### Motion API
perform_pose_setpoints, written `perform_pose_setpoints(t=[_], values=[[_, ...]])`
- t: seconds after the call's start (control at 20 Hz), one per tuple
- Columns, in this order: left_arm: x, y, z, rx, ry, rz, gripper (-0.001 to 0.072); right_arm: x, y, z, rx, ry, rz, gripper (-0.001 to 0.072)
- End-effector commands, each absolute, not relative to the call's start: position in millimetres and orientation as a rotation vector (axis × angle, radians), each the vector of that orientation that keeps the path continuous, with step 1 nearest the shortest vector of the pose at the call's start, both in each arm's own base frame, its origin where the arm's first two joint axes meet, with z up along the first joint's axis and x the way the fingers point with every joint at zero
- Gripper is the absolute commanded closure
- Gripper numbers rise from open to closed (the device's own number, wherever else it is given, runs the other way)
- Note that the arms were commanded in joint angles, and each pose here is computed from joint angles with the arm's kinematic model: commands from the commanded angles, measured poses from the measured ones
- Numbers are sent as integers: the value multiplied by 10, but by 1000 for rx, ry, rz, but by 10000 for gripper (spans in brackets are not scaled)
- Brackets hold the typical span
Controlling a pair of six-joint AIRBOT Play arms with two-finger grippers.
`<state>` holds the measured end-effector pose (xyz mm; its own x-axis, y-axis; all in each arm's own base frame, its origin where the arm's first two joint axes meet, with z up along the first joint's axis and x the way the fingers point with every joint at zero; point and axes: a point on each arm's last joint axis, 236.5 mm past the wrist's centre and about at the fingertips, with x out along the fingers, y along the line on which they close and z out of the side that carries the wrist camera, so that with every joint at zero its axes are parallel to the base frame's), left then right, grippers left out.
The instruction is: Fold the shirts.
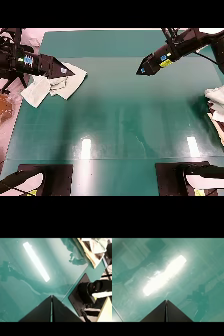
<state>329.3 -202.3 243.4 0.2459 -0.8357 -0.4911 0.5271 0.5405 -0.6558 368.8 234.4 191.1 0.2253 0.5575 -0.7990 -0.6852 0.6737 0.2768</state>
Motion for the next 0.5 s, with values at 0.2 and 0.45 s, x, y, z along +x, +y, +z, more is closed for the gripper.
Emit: perform_pose_setpoints(t=[0.2,0.45], values=[[3295,-2020,2435,-394,921,-962,679,3687,2345,1911,-144,1034,861,691],[3295,-2020,2435,-394,921,-962,679,3850,2392,2000,-122,957,839,692]])
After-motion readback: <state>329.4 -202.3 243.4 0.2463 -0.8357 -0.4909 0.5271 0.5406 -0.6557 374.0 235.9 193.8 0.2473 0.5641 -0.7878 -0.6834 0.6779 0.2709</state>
